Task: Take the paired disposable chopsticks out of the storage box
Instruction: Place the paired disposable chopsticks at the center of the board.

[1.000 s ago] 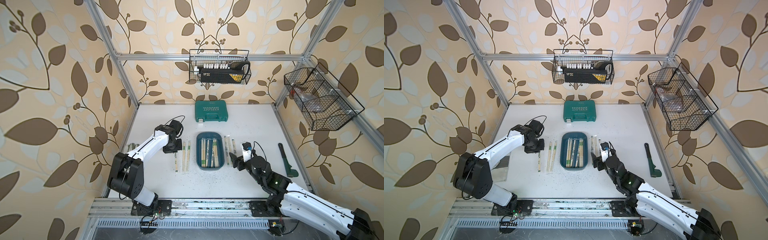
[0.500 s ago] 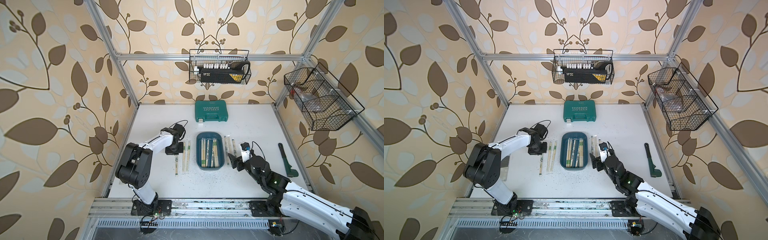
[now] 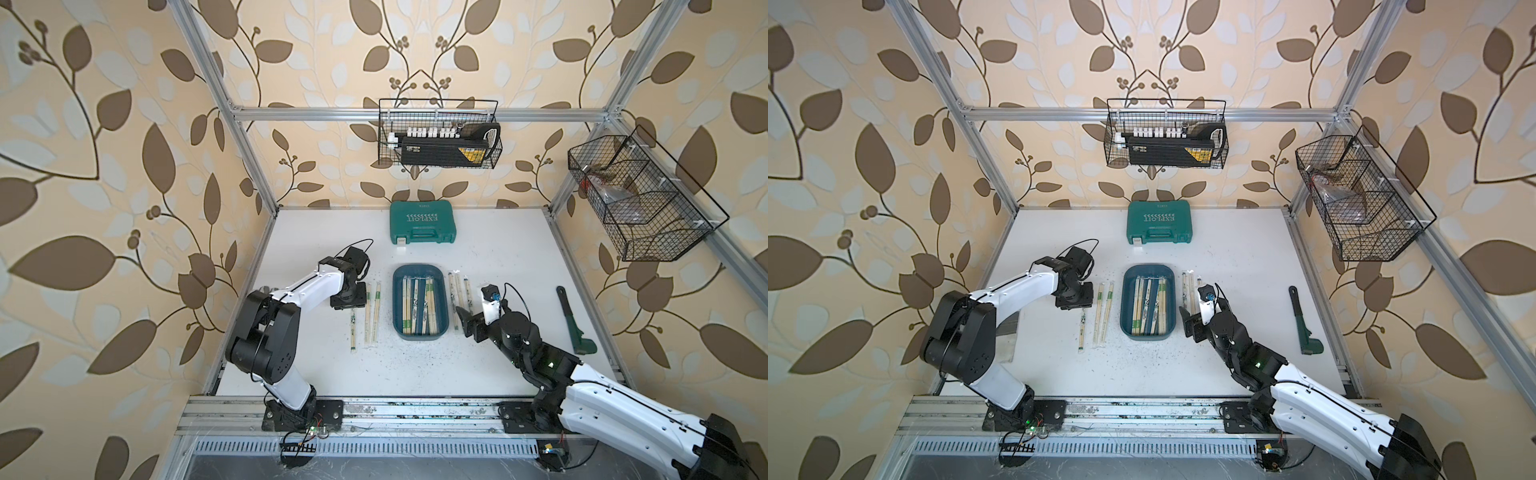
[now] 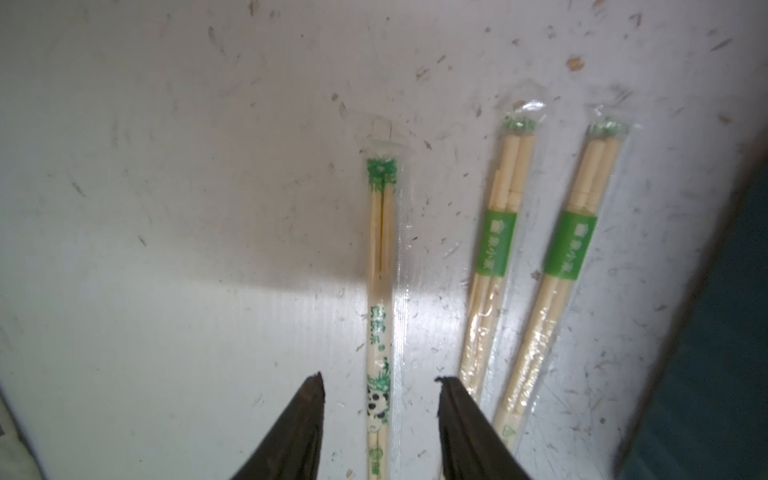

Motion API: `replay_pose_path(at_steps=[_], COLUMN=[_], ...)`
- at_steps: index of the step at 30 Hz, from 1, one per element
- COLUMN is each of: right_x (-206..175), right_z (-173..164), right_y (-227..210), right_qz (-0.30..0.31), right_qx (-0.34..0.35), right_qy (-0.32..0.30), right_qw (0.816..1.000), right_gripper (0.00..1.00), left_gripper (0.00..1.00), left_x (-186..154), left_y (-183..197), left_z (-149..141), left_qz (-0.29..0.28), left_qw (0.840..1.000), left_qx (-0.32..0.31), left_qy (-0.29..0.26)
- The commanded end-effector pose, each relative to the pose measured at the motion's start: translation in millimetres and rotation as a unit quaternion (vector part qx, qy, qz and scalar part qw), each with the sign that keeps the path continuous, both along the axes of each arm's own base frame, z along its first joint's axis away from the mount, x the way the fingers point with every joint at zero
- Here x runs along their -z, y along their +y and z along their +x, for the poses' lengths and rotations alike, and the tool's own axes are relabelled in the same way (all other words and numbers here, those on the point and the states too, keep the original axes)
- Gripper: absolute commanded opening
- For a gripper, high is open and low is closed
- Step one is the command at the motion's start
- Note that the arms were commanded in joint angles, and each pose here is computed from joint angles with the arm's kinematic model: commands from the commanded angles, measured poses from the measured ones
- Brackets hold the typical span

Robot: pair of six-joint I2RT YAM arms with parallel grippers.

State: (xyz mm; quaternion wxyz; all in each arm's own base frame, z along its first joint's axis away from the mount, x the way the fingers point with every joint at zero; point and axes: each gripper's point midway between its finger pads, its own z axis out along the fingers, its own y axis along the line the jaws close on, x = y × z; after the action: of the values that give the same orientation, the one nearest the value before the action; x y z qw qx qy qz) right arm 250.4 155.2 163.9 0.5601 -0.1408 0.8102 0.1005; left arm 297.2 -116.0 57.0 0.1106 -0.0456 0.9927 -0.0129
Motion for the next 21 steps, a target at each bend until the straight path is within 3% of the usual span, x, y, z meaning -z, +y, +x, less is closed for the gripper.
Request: replay_pose_path(at_steps=[1, 11, 17, 21], right_x=[-9, -8, -7, -7], right_z=[1, 1, 2, 3], right_y=[3, 4, 3, 3], right_qz=[0.007, 0.006, 0.005, 0.003], right_qx=[-0.005, -0.005, -0.003, 0.0], right_qy=[-0.01, -0.008, -0.007, -0.005], right_qw=[1.0, 1.0, 1.0, 1.0], right_gripper=[0.85, 0.85, 0.85, 0.85], left_gripper=[0.48, 0.41, 0.29, 0.27], left_x=[1, 25, 38, 40], left_y=[1, -2, -7, -8], left_z=[-5, -12, -12, -9], left_qz=[-0.004, -0.009, -0.012, -0.011], left_qw=[1.0, 0.999, 0.999, 0.999], left_qx=[-0.015, -0.017, -0.014, -0.011], left_qy=[0.002, 0.033, 0.048, 0.05])
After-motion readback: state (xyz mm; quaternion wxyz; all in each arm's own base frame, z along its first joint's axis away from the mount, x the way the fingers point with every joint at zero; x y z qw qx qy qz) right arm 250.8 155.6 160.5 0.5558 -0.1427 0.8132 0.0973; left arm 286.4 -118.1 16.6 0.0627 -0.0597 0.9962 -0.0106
